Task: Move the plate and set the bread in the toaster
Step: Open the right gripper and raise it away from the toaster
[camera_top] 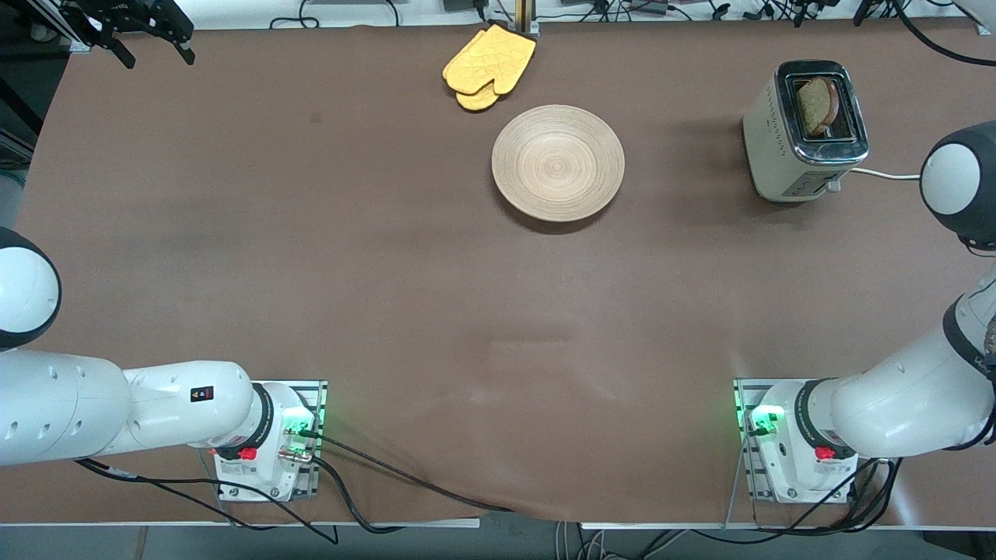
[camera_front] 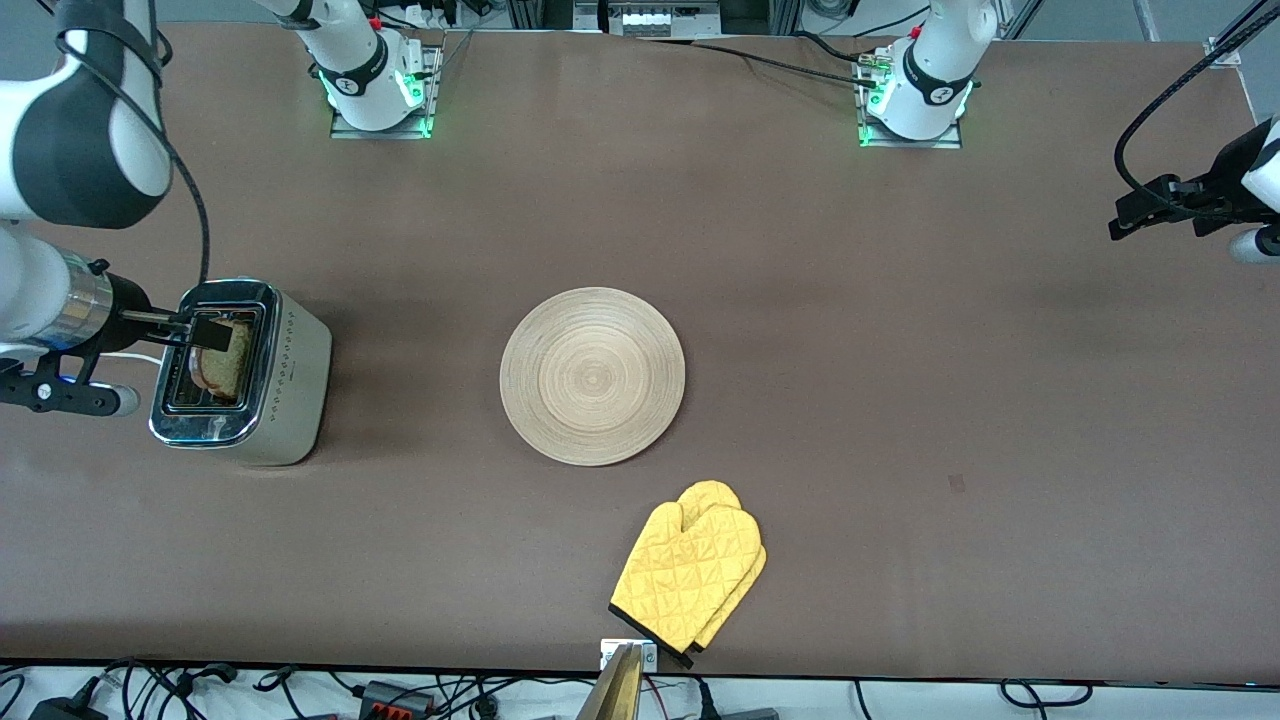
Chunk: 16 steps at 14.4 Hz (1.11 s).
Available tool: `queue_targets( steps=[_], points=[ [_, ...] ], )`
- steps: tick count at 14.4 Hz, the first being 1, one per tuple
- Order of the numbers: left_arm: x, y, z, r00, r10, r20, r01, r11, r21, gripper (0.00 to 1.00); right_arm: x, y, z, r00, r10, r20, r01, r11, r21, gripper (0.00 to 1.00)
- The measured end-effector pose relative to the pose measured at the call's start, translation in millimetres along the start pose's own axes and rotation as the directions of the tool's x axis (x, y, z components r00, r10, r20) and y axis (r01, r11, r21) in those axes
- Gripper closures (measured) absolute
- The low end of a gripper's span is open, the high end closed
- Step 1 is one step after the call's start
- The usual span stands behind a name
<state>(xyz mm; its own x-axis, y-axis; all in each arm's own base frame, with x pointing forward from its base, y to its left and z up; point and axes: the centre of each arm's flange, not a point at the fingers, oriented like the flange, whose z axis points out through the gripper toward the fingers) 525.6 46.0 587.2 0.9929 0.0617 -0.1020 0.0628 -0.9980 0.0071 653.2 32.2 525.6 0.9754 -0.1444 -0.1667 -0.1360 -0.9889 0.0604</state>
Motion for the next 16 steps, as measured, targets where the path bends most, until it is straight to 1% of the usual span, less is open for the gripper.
queue_targets(
  steps=[1, 2, 4, 7, 9, 11, 12, 14, 16],
  points=[
    [0.0, 0.0, 0.0, 1.0, 0.0, 0.0, 0.0, 1.0, 0.0, 0.0, 1.2, 5.2, 0.0, 1.0, -0.009, 0.006, 0.009, 0.999, 0.046, 0.0],
    [0.0, 0.1, 0.0, 1.0, 0.0, 0.0, 0.0, 1.0, 0.0, 0.0, 2.2, 10.5, -1.8, 1.0, -0.02, 0.003, 0.02, 0.997, 0.068, 0.0],
    [0.0, 0.1, 0.0, 1.0, 0.0, 0.0, 0.0, 1.0, 0.0, 0.0, 1.6, 19.0, -10.0, 1.0, -0.02, -0.013, 0.021, 0.997, 0.081, 0.0],
    [0.0, 0.1, 0.0, 1.0, 0.0, 0.0, 0.0, 1.0, 0.0, 0.0, -1.9, 36.8, -22.4, 0.999, 0.007, -0.036, -0.004, 0.996, 0.084, 0.0],
    [0.0, 0.1, -0.1, 1.0, 0.0, 0.0, 0.0, 1.0, 0.0, 0.0, -5.7, 47.4, -34.3, 0.998, 0.021, -0.062, -0.015, 0.996, 0.093, 0.0],
    [0.0, 0.1, -0.1, 1.0, 0.0, 0.0, 0.0, 1.0, 0.0, 0.0, -9.9, 62.1, -47.3, 0.995, 0.033, -0.092, -0.022, 0.993, 0.12, 0.0],
    [0.0, 0.1, -0.1, 1.0, 0.0, 0.0, 0.0, 1.0, 0.0, 0.0, -12.2, 70.0, -53.4, 0.994, 0.034, -0.107, -0.02, 0.992, 0.124, 0.0],
    [0.0, 0.2, -0.1, 1.0, 0.0, 0.0, 0.0, 1.0, 0.0, 0.0, -18.9, 77.7, -62.5, 0.992, 0.023, -0.128, -0.013, 0.997, 0.077, 0.0],
    [0.0, 0.2, -0.1, 1.0, 0.0, 0.0, 0.0, 1.0, 0.0, 0.0, -27.3, 72.9, -64.6, 0.991, -0.008, -0.131, 0.015, 0.998, 0.055, 0.0]
  ],
)
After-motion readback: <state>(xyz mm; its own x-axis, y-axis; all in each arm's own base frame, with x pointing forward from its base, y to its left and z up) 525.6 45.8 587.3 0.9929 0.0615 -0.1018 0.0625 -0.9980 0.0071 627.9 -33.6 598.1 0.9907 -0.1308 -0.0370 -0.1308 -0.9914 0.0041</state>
